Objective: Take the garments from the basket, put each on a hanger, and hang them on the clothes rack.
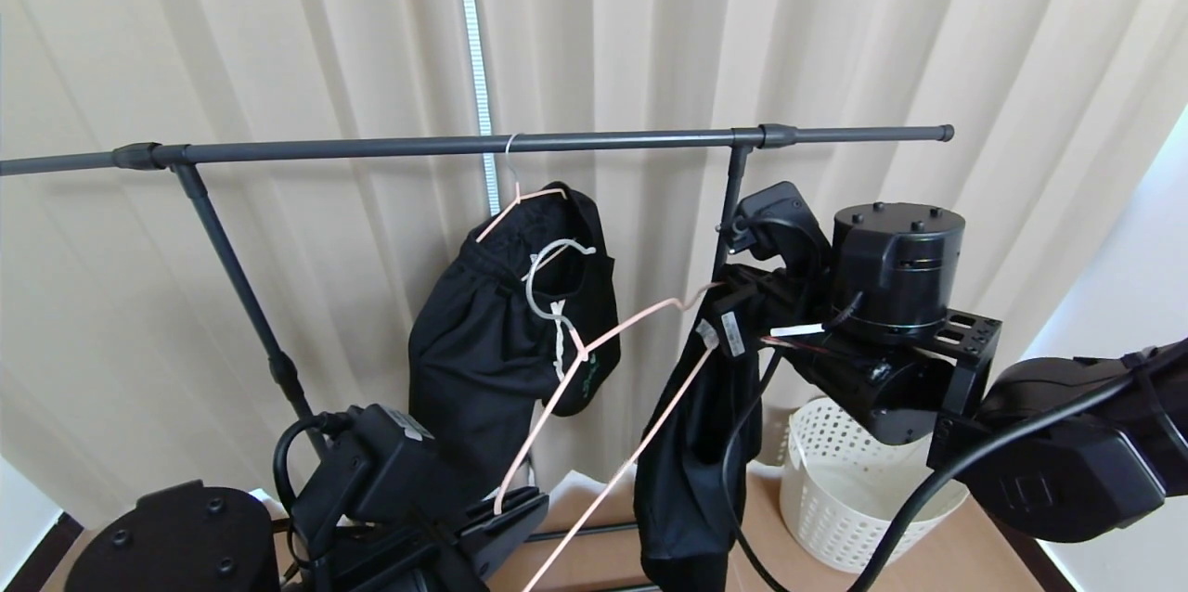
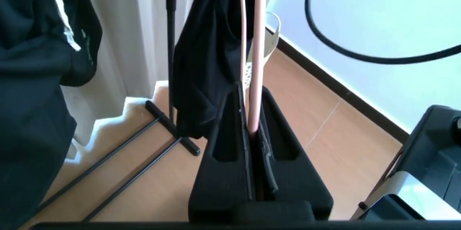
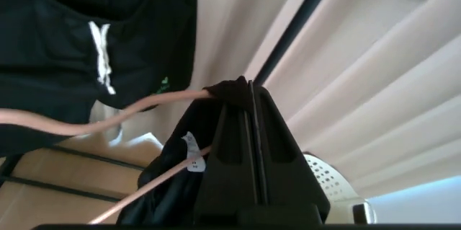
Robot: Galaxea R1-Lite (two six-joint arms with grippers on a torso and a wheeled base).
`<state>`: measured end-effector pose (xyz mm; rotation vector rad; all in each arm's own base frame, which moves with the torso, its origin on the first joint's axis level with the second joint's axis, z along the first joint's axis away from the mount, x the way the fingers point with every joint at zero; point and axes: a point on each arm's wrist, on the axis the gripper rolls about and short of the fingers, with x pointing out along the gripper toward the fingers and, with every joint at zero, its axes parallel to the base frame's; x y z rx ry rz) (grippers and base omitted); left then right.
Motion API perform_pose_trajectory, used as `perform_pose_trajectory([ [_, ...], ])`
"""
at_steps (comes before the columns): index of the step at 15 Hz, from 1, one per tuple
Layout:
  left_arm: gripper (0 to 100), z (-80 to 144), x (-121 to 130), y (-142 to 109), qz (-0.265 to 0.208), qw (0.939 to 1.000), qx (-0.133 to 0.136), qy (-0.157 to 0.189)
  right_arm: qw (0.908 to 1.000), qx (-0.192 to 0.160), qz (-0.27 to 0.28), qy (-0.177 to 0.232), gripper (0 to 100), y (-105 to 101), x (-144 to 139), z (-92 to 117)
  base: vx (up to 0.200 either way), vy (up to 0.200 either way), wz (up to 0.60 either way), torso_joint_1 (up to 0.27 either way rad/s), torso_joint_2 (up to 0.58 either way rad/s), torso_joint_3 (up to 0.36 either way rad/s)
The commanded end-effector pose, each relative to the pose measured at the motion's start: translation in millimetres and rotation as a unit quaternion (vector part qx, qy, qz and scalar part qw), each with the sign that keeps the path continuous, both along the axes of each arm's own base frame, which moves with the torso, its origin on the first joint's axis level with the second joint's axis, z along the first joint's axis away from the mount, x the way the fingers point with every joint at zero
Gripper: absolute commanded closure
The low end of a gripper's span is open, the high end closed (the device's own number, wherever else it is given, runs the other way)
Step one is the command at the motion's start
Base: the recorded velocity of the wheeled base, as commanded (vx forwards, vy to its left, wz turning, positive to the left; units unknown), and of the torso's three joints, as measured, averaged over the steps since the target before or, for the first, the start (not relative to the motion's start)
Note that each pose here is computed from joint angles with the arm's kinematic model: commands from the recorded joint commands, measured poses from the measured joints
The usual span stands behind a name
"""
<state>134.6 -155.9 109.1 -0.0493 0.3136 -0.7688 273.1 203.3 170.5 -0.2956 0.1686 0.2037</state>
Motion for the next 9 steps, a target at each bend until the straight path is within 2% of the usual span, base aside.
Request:
perform_pose_trajectory([
  [1,100,-3,-2,1,-0.002,1.0000,0.005,0.003,1.0000,0.005,-0.006,-0.006,100,-3,3,4,0.000,0.000,0.00,0.000,0.00,0.000],
  [2,100,-3,-3,2,-0.005,1.0000,0.006,0.005,0.9999,0.004,-0.011,-0.005,100,-6,6,3,0.000,0.000,0.00,0.000,0.00,0.000],
  [5,100,-3,-7,4,-0.047,0.9987,-0.017,0.002,0.9999,0.003,-0.012,-0.001,100,-5,8,-1,0.000,0.000,0.00,0.000,0.00,0.000],
  [9,100,-3,-3,4,-0.040,0.9990,-0.021,-0.001,0.9999,0.004,0.014,-0.002,100,3,-10,2,0.000,0.000,0.00,0.000,0.00,0.000],
])
